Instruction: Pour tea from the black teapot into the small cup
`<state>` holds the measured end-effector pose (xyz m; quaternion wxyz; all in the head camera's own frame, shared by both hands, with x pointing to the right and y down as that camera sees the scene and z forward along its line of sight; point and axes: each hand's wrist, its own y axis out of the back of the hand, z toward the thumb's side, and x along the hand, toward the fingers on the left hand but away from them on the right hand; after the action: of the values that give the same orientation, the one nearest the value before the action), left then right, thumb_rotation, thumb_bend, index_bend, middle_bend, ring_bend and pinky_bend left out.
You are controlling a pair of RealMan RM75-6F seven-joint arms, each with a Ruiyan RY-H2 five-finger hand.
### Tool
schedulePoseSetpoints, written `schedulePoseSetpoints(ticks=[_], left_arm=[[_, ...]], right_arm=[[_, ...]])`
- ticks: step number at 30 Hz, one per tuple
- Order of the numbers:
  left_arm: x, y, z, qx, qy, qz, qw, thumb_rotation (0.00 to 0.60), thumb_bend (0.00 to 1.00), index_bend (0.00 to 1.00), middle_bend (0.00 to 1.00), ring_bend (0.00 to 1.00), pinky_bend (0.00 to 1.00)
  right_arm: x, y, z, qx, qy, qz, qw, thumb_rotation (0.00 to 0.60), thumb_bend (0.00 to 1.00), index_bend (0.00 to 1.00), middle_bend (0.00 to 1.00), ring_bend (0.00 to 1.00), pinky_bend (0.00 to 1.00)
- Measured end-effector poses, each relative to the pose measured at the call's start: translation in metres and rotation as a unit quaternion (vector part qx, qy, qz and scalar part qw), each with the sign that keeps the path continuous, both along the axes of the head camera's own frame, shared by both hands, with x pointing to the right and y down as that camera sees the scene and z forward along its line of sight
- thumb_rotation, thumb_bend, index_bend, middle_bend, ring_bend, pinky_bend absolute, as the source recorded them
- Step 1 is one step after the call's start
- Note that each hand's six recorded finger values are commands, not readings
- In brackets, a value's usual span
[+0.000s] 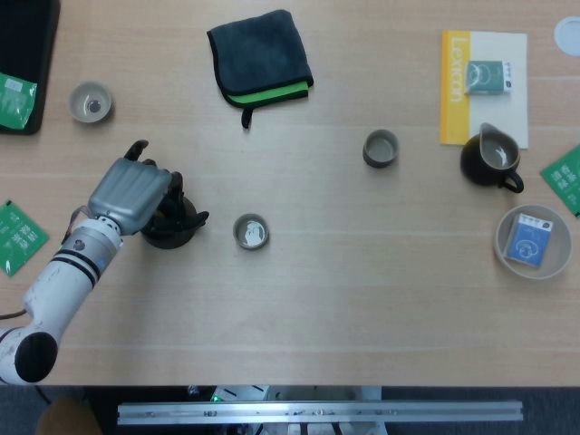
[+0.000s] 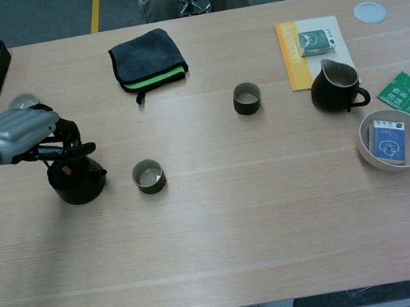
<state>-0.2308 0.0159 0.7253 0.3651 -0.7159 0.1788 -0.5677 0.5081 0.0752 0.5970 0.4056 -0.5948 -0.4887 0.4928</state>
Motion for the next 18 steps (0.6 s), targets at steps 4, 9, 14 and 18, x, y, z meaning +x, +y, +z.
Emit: schedulePoseSetpoints(ticks=[4, 9, 14, 18], left_arm=[[0.004, 0.006, -0.001, -0.005, 0.0, 0.009, 0.9999, 0.033, 0.16, 0.43, 0.5, 0.34, 0.04], [0.008, 0.012, -0.003, -0.008, 0.002, 0.018, 0.9998, 0.033, 0.16, 0.49, 0.58, 0.41, 0.05], [0.009, 0.015, -0.005, -0.009, 0.006, 0.017, 0.9998, 0.03, 0.16, 0.49, 0.58, 0.41, 0.04], [0.006, 0.017, -0.01, -0.002, 0.019, 0.002, 0.9998, 0.031, 0.16, 0.48, 0.56, 0.4, 0.05]], right_arm=[[0.001, 0.0, 0.0, 0.0, -0.001, 0.001, 1.0, 0.6, 0.05, 0.24, 0.19, 0.0, 0.0], [0.001, 0.0, 0.0, 0.0, -0.001, 0.002, 1.0, 0.6, 0.05, 0.24, 0.19, 0.0, 0.0], [0.001, 0.0, 0.0, 0.001, -0.001, 0.001, 1.0, 0.6, 0.05, 0.24, 0.19, 0.0, 0.0], [0.0, -0.001, 0.0, 0.001, -0.001, 0.0, 1.0, 0.6, 0.05, 0.24, 0.19, 0.0, 0.0]])
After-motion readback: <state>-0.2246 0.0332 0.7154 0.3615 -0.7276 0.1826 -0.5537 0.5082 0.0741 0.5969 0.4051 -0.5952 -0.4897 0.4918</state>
